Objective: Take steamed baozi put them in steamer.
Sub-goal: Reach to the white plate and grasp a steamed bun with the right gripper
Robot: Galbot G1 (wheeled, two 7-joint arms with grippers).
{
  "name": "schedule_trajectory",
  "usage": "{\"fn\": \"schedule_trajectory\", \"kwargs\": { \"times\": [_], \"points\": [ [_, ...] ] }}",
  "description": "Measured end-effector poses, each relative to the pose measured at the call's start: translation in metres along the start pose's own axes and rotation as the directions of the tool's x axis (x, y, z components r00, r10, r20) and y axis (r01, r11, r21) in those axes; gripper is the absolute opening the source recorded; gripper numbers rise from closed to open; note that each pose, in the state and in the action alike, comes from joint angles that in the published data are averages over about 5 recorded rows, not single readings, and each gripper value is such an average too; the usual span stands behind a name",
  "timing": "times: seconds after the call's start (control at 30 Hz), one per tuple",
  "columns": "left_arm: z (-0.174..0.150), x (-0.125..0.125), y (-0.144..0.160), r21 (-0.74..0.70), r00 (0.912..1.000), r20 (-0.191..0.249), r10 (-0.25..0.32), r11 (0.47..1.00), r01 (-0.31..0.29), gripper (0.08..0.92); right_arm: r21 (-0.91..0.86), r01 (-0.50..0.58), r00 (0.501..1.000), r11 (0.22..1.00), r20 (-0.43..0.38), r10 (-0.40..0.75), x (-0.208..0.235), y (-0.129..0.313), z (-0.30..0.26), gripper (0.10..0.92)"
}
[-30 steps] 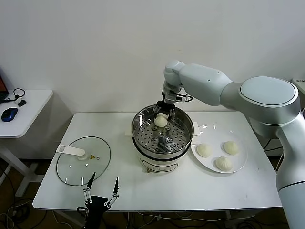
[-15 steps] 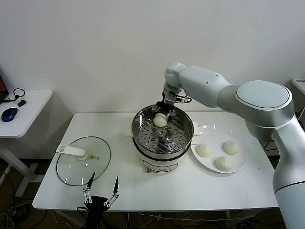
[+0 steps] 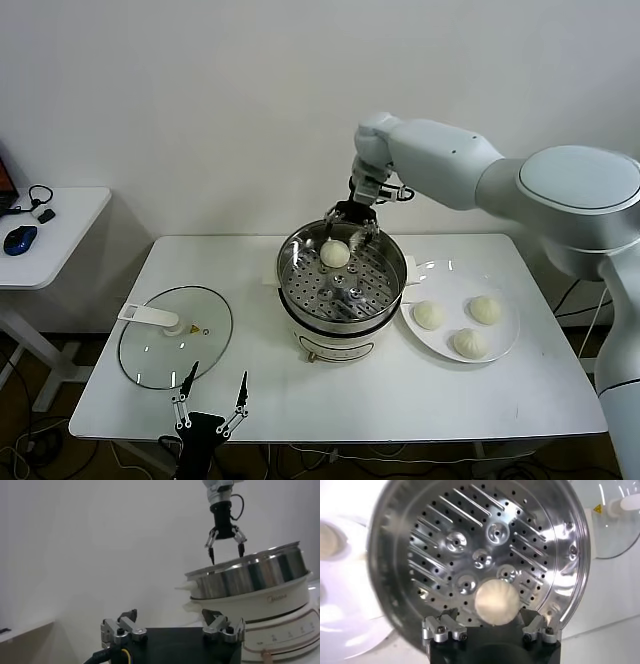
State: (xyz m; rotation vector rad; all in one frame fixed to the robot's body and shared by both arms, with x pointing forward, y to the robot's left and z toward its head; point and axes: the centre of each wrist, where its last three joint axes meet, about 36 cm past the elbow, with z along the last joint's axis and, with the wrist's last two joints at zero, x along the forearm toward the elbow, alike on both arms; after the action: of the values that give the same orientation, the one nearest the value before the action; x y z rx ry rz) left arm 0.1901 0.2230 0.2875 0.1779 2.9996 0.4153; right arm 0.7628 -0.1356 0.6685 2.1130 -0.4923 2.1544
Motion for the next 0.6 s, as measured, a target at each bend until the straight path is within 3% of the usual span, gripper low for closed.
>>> {"fn": "schedule_trajectory", "kwargs": {
  "times": [0.4,0.6],
  "points": [
    [-0.002,0.003,-0.002,0.001,1.0,0.0,0.007,1.0,-0.007,0.823,-0.118,0.026,0.999,0.993,0.043,-0.021,0.056,0.065,0.0,0.823],
    [-0.002,0.001,-0.002,0.002,1.0,0.003,0.007,1.0,-0.007,0.823,-0.328,0.032,0.999,0.944,0.011,-0.03,0.061,0.117,-0.005,0.823]
  ]
}}
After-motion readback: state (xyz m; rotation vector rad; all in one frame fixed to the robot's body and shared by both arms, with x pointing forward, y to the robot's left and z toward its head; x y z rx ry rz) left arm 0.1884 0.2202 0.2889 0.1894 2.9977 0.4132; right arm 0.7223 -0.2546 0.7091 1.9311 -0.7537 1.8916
